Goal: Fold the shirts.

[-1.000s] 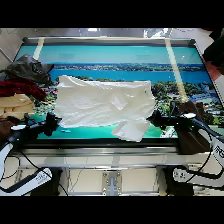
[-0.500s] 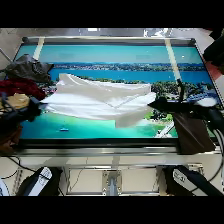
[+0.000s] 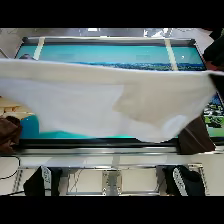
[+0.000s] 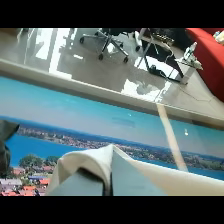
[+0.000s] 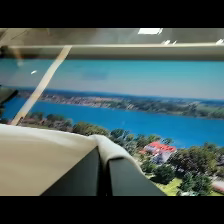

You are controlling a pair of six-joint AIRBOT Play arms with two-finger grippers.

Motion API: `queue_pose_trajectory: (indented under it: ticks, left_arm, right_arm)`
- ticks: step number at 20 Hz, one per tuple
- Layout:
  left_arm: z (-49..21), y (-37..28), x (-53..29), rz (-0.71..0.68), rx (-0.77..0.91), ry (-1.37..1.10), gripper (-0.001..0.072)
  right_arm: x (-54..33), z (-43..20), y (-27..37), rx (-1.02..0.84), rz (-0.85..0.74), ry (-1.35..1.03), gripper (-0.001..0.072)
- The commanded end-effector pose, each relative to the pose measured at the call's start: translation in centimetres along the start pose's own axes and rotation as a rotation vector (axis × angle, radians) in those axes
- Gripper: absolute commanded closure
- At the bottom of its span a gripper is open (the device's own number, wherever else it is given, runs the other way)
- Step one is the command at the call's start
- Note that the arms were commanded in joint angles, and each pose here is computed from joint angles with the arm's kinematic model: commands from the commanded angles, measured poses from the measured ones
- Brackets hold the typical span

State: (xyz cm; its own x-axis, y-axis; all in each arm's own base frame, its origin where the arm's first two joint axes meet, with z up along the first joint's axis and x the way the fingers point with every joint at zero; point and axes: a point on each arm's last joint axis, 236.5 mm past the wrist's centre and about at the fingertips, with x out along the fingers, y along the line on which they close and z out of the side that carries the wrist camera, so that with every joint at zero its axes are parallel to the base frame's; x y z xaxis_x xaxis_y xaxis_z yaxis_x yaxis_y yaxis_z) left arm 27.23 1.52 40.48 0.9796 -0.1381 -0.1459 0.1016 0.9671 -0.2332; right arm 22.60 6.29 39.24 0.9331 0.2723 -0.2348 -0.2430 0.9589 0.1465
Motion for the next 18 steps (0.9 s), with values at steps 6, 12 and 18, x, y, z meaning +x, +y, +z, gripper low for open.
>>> queue_pose_trajectory:
  ticks: [6, 12, 18]
  left_arm:
    - [-13.0, 5.1, 15.7, 0.009, 0.069, 0.587, 0.0703]
    - [-29.0, 14.0, 28.6, 0.267, 0.131, 0.853, 0.0702]
    - [-34.9, 15.3, 35.0, 0.270, 0.094, 0.787, 0.0701]
  right_arm:
    - [13.7, -4.1, -9.6, 0.115, -0.058, 0.328, 0.0700]
    - [29.5, -21.1, -13.9, 0.299, 0.018, 0.689, 0.0700]
    - [41.6, -28.8, -15.3, 0.308, -0.039, 0.607, 0.0700]
